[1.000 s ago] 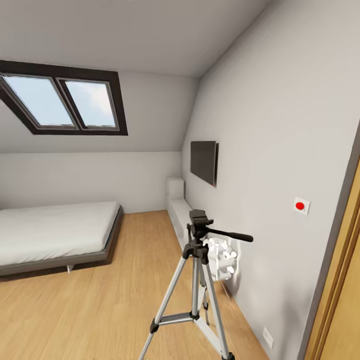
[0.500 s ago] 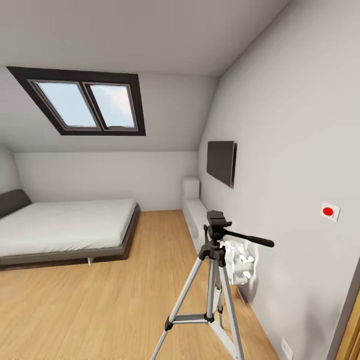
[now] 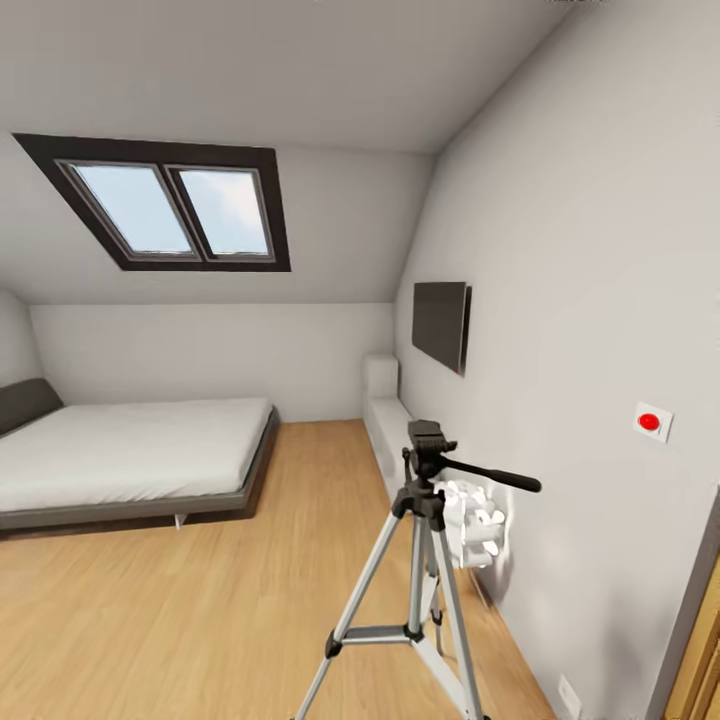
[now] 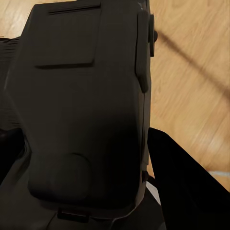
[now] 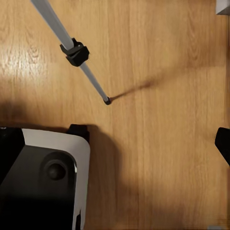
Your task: Attach the digital camera to the camera tripod in the bedroom.
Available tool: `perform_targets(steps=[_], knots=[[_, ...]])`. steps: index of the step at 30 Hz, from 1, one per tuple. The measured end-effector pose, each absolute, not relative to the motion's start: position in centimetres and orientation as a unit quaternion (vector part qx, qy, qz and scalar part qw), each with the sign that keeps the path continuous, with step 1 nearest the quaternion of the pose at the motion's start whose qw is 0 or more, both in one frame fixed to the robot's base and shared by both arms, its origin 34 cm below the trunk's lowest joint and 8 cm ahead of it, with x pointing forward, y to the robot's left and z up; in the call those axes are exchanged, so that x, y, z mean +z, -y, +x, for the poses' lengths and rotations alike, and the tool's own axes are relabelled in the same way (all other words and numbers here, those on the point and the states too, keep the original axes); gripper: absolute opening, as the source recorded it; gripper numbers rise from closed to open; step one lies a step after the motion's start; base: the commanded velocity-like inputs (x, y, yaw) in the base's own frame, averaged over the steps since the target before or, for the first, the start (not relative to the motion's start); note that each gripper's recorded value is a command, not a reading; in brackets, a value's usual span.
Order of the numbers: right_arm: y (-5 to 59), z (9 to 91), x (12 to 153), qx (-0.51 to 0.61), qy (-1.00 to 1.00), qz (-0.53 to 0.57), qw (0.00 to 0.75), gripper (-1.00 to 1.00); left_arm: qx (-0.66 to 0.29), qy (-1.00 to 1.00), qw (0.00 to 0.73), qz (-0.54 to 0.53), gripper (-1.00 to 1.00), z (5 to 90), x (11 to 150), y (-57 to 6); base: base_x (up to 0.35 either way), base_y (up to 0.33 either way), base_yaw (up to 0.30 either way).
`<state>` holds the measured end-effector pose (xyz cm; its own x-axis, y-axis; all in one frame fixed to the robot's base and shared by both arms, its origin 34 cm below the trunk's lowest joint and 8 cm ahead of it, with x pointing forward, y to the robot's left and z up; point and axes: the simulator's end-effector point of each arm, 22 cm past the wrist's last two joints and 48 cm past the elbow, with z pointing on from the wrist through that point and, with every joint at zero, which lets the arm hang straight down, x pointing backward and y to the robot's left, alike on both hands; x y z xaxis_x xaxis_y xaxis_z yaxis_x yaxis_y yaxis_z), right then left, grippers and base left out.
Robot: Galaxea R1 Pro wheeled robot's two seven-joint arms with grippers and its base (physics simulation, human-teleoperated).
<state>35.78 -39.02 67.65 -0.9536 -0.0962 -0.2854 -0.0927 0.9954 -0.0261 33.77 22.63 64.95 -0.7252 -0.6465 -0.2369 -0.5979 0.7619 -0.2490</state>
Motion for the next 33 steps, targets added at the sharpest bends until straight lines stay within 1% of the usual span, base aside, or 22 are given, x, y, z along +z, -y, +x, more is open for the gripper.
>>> perform_targets(steps=[4, 11, 19, 33], knots=[[39.15, 35.84, 67.7, -0.007, -0.988, -0.048, 0.146, 1.0, -0.078, -0.926, 0.156, -0.335, -1.0, 33.76, 64.96, -22.59, -0.083, -0.117, 0.0], [39.16, 35.87, 67.71, -0.007, -0.988, -0.048, 0.147, 1.0, -0.078, -0.926, 0.156, -0.335, -1.0, 33.78, 64.97, -22.57, -0.023, -0.029, 0.0], [39.24, 35.87, 67.73, -0.007, -0.988, -0.048, 0.147, 1.0, -0.078, -0.926, 0.157, -0.335, -1.0, 33.78, 64.97, -22.59, -0.146, -0.135, 0.0], [39.25, 35.85, 67.73, -0.007, -0.988, -0.048, 0.147, 1.0, -0.078, -0.926, 0.156, -0.335, -1.0, 33.77, 64.97, -22.58, -0.012, -0.029, 0.0]])
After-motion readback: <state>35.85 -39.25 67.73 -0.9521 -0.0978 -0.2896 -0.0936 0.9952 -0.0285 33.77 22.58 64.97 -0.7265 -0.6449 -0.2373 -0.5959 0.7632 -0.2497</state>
